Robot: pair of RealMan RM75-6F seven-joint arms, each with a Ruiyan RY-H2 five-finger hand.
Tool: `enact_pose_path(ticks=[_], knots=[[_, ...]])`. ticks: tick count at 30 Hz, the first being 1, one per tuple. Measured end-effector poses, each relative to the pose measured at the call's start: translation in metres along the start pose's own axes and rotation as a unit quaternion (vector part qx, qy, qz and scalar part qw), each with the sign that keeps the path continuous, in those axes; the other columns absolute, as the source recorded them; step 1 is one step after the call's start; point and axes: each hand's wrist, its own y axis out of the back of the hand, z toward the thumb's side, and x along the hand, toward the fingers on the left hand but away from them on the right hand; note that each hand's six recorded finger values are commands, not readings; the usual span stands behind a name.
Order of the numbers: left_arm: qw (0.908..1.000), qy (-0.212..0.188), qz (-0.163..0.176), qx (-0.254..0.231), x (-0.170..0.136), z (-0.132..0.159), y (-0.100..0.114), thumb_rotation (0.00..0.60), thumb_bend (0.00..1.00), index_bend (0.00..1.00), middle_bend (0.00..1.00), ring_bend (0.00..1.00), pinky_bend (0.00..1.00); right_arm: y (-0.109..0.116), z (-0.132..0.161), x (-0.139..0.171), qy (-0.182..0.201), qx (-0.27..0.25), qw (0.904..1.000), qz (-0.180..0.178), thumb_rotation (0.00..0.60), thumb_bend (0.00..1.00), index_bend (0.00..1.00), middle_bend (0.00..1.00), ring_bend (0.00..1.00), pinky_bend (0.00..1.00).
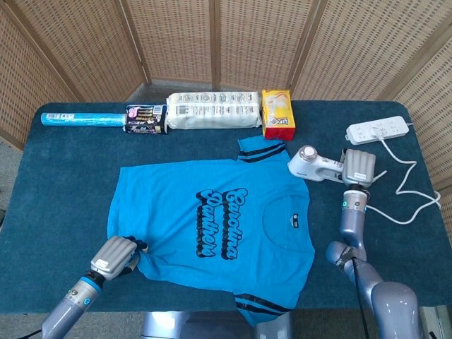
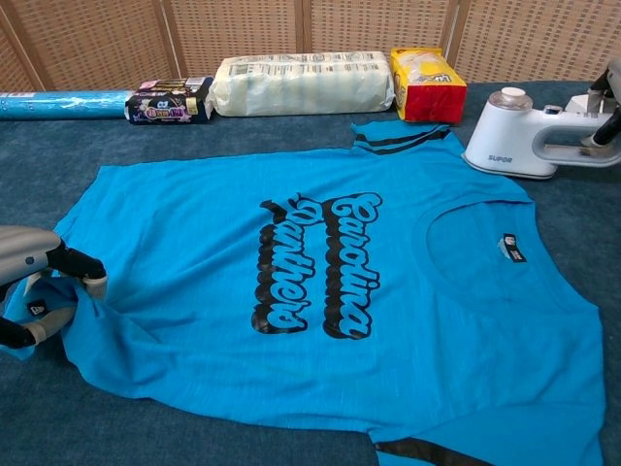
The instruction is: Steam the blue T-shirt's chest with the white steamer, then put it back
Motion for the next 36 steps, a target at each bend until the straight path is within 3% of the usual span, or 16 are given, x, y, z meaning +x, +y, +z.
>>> enact_pose_path(ticks=[3,8,20,26,36], knots=[[1.0,0.001,0.0,-0.002,-0.001,0.0,0.0,0.6,0.56,0.52,0.53,0.46,0.55,-0.002,0.005,-0.001,0.002,-0.001,1.0,0.002,0.6,0.33,0.73,0.77,0.81,0.81],[1.0,0.005,-0.001,-0.003,-0.002,-0.001,-0.001,0.6,0.56,0.52,0.53,0.46,0.55,-0.009,0.017,-0.002,0.011,-0.011,0.9997,0.017,0.6,0.33,0.75,0.79,0.85,0.81],[0.9999,0.011,-0.003,-0.007,-0.005,-0.003,-0.002,0.6,0.56,0.52,0.53,0.46,0.55,-0.006,0.039,-0.004,0.021,-0.023,0.9994,0.017,0.6,0.33,0.74,0.79,0.82,0.79],[0.9999,0.014,-0.001,-0.007,-0.006,-0.005,-0.001,0.6,0.56,0.52,0.53,0.46,0.55,-0.006,0.038,-0.006,0.007,-0.052,0.9984,0.023,0.6,0.33,0.75,0.82,0.89,0.85],[0.9999,0.013,0.001,-0.006,-0.005,-0.003,0.0,0.6,0.55,0.52,0.53,0.46,0.55,0.0,0.019,-0.009,-0.018,-0.109,0.9938,0.012,0.6,0.33,0.75,0.82,0.9,0.86]])
